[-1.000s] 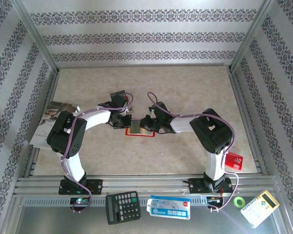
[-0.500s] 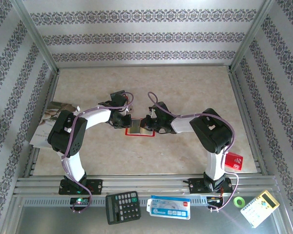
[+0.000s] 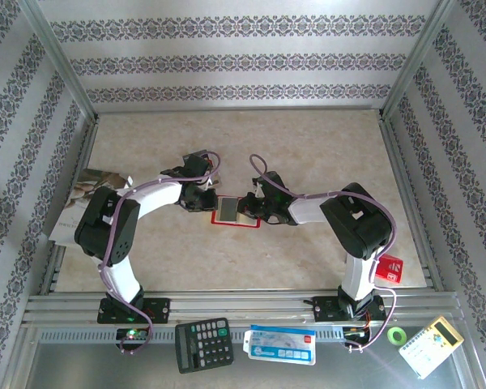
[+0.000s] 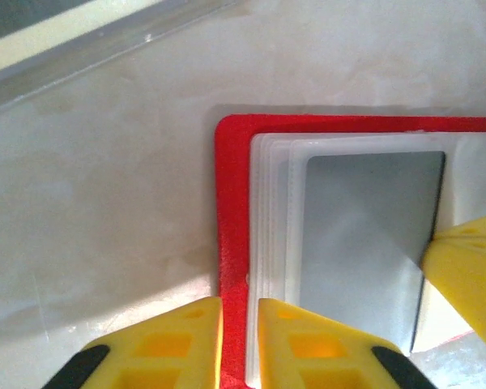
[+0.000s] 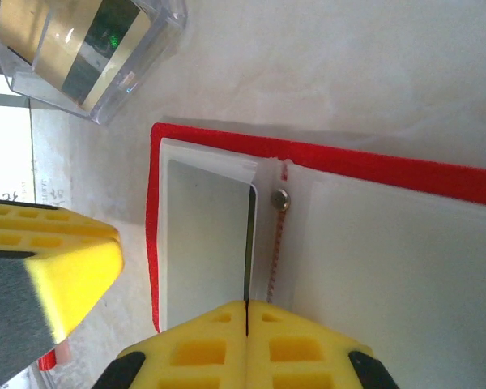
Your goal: Take the credit cards out of the card holder
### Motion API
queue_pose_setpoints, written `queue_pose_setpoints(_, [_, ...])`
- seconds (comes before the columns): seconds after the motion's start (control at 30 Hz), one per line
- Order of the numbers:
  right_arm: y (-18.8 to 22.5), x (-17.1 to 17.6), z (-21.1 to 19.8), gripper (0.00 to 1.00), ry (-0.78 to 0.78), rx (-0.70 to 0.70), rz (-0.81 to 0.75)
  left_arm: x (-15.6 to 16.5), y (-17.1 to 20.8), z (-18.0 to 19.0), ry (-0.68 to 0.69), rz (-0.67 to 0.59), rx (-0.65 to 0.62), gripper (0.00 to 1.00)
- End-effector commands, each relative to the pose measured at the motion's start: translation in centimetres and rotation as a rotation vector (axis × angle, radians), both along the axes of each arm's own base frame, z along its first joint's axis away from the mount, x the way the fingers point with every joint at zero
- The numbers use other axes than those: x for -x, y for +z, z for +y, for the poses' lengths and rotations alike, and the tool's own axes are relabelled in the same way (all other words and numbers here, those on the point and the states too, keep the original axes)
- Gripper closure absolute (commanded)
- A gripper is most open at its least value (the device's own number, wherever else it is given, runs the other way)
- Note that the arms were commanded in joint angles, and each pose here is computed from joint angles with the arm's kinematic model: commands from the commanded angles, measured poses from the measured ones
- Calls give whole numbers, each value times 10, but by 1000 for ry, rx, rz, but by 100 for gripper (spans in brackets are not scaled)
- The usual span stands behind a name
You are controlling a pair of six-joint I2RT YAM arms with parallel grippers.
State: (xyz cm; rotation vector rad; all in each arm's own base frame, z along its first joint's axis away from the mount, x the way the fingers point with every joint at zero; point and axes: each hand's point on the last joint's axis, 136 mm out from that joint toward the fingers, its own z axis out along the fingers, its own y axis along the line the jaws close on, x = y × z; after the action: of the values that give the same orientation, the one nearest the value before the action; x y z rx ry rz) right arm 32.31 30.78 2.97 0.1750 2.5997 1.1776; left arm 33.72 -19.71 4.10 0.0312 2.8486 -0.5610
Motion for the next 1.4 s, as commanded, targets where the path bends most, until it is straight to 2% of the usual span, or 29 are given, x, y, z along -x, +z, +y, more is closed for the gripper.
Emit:
queue_pose_setpoints(0.0, [2, -1, -4, 100, -2, 14, -17, 4, 19, -12, -22, -30, 75, 84])
queue_pose_setpoints(0.13, [-3, 1, -1, 100, 9, 4, 5, 2, 16, -28, -28, -8, 163, 89])
queue_pose_setpoints(0.47, [-4, 2, 0, 100, 14, -3, 17, -7, -14, -24, -12, 42, 87, 100])
queue_pose_setpoints(0.87, [-4, 2, -11, 100, -7, 13, 2, 14, -40, 1, 6, 101, -37, 100])
queue_pose_setpoints(1.37, [-8, 1, -25, 100, -65, 57, 3, 13, -39, 1, 6, 101, -38, 100])
